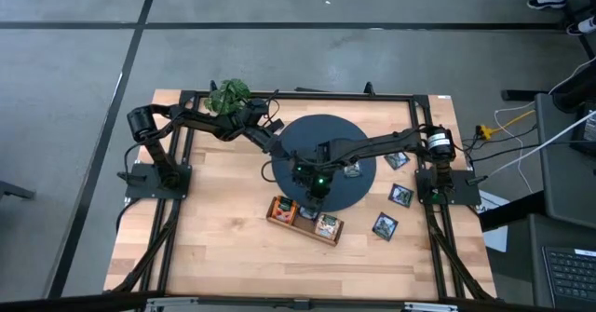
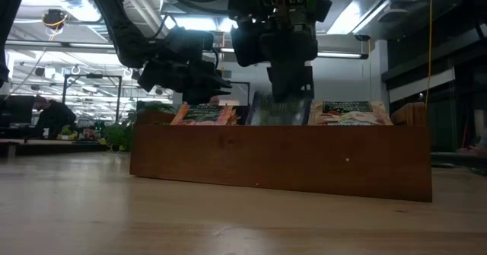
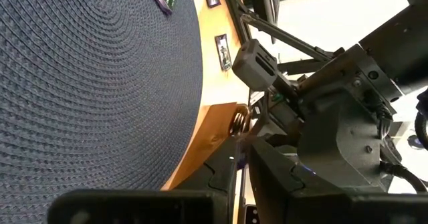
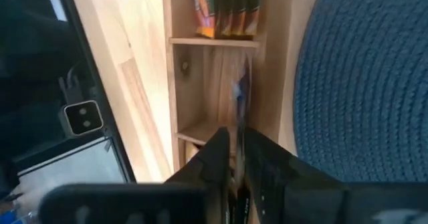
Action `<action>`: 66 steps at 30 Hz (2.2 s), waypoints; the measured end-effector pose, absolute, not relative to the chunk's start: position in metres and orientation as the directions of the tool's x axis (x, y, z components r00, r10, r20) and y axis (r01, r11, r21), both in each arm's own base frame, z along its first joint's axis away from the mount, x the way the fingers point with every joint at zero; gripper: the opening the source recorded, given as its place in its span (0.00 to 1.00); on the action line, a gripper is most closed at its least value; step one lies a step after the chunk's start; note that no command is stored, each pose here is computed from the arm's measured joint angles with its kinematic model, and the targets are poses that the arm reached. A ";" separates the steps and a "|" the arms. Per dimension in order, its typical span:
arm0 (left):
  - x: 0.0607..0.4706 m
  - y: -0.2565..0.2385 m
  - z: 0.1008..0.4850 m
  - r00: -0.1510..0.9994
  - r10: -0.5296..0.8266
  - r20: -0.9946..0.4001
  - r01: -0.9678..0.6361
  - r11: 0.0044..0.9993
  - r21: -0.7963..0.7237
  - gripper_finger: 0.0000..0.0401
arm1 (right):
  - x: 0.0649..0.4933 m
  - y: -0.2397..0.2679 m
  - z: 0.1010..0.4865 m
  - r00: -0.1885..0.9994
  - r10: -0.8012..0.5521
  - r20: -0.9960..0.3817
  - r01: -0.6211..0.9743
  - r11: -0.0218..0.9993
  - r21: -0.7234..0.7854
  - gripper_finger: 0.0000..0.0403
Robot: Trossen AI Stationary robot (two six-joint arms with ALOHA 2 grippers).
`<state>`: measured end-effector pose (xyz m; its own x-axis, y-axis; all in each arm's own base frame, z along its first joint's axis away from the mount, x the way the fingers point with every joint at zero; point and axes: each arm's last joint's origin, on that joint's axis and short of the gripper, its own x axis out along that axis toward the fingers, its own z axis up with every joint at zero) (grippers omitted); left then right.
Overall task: Pick & Place Tea
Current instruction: Put the violet tea bag into the middle section of the wooden organizer
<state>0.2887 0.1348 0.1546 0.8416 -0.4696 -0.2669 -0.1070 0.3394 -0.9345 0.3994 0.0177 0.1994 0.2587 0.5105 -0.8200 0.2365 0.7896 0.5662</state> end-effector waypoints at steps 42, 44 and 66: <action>0.397 0.133 0.246 0.792 -0.217 -0.571 -0.156 0.832 -0.532 0.01 | 0.217 0.025 0.217 0.791 -0.130 -0.598 0.598 0.370 0.711 0.22; 0.412 0.138 0.243 0.786 -0.235 -0.572 -0.147 0.827 -0.542 0.01 | 0.215 0.024 0.212 0.779 -0.165 -0.605 0.619 0.352 0.702 0.22; 0.480 0.164 0.157 0.711 -0.292 -0.640 -0.224 0.769 -0.599 0.01 | 0.199 0.016 0.197 0.611 -0.390 -0.689 0.785 0.181 0.593 0.22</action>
